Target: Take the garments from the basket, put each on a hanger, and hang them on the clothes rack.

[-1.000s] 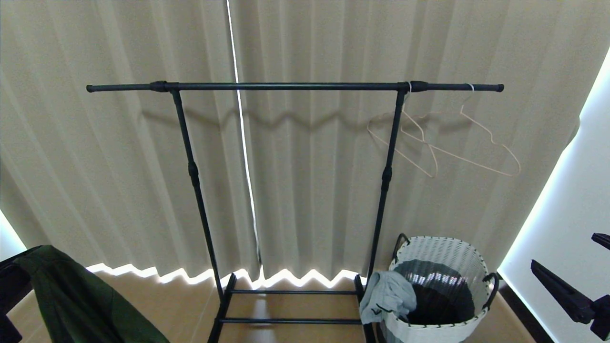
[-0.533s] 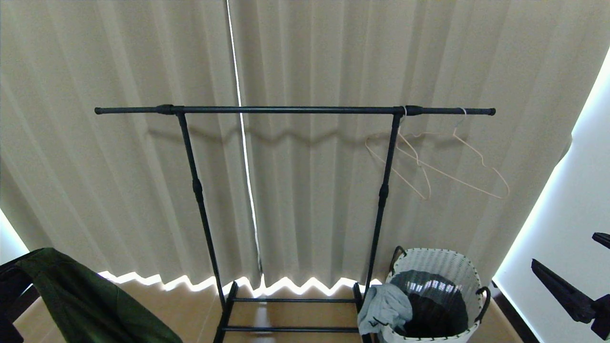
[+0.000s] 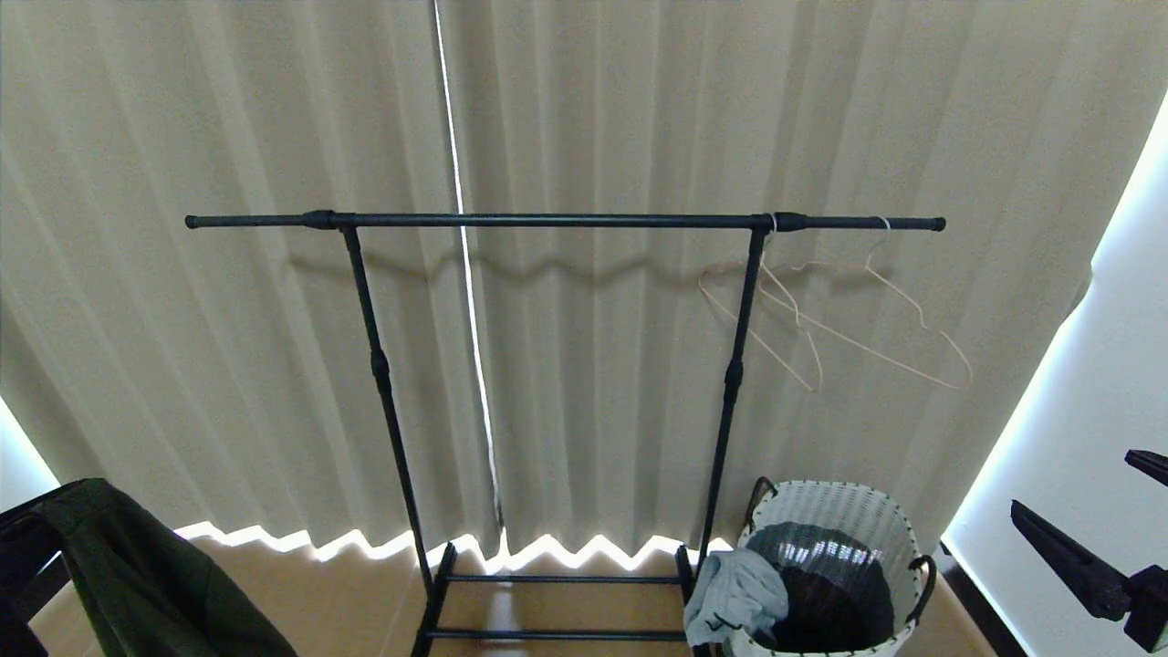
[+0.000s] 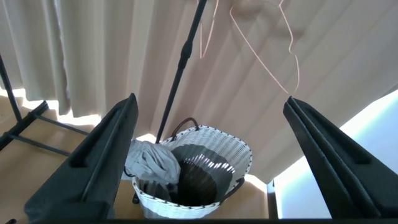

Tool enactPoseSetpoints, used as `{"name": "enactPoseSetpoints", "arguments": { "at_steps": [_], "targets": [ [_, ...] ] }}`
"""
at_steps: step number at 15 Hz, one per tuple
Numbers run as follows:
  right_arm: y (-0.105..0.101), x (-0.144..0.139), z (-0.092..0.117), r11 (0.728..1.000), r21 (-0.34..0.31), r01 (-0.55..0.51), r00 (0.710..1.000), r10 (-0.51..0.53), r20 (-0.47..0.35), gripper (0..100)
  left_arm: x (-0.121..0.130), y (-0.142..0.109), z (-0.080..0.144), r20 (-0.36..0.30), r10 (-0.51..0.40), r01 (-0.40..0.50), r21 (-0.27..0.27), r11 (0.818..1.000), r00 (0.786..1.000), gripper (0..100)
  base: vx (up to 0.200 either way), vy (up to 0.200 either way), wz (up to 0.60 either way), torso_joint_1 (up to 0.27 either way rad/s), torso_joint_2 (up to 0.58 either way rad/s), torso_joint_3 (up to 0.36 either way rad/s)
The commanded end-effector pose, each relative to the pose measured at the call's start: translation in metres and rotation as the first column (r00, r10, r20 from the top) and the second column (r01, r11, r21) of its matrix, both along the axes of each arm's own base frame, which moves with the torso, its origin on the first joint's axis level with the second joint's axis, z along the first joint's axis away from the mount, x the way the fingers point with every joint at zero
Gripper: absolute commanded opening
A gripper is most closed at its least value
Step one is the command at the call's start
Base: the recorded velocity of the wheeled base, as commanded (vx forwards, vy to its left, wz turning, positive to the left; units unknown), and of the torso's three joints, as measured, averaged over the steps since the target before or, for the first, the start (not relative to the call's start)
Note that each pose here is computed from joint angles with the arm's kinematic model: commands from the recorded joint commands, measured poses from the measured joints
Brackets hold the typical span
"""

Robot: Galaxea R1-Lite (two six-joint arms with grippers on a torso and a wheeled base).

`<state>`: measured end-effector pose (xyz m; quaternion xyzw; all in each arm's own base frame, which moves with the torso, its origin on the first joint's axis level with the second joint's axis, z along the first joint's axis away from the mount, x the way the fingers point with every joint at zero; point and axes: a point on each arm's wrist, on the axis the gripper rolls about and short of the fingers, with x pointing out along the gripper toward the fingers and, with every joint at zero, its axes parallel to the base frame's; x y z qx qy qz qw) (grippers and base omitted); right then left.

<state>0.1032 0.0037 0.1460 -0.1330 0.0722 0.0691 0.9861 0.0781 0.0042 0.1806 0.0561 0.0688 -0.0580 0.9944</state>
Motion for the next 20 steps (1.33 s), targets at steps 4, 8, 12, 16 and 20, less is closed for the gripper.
{"name": "enactPoseSetpoints", "arguments": {
  "at_steps": [4,8,12,16,20],
  "targets": [
    [0.0001,0.0007,-0.0009,1.0,-0.001,-0.001,1.0,0.001,-0.006,100,0.0005,0.0001,-0.0004,-0.003,0.001,-0.001,0.0,1.0,1.0,0,0.0,-0.2,0.0,0.005,0.0,0.001],
    [0.0001,0.0005,-0.0013,1.0,-0.001,-0.001,1.0,0.001,-0.008,100,0.0005,0.0001,-0.0004,-0.003,0.001,-0.001,0.0,1.0,1.0,0,0.0,-0.2,0.0,-0.001,0.0,0.0],
    [0.0001,0.0007,-0.0009,1.0,-0.001,-0.001,1.0,0.001,-0.006,100,0.0005,0.0001,-0.0006,-0.004,0.001,-0.001,0.0,1.0,1.0,0,0.0,-0.2,0.0,0.004,0.01,0.002],
    [0.0001,0.0005,-0.0013,1.0,-0.001,-0.001,1.0,0.001,-0.008,100,0.0004,0.0001,-0.0008,-0.004,0.001,-0.001,0.0,1.0,1.0,0,0.0,0.0,0.0,0.0,0.0,0.0],
    [0.0001,0.0005,-0.0013,1.0,-0.001,-0.001,1.0,0.001,-0.008,100,0.001,0.0002,-0.001,-0.009,0.0,0.0,-0.004,1.0,1.0,0,0.05,0.0,0.0,0.001,0.0,0.001]
  ]
}}
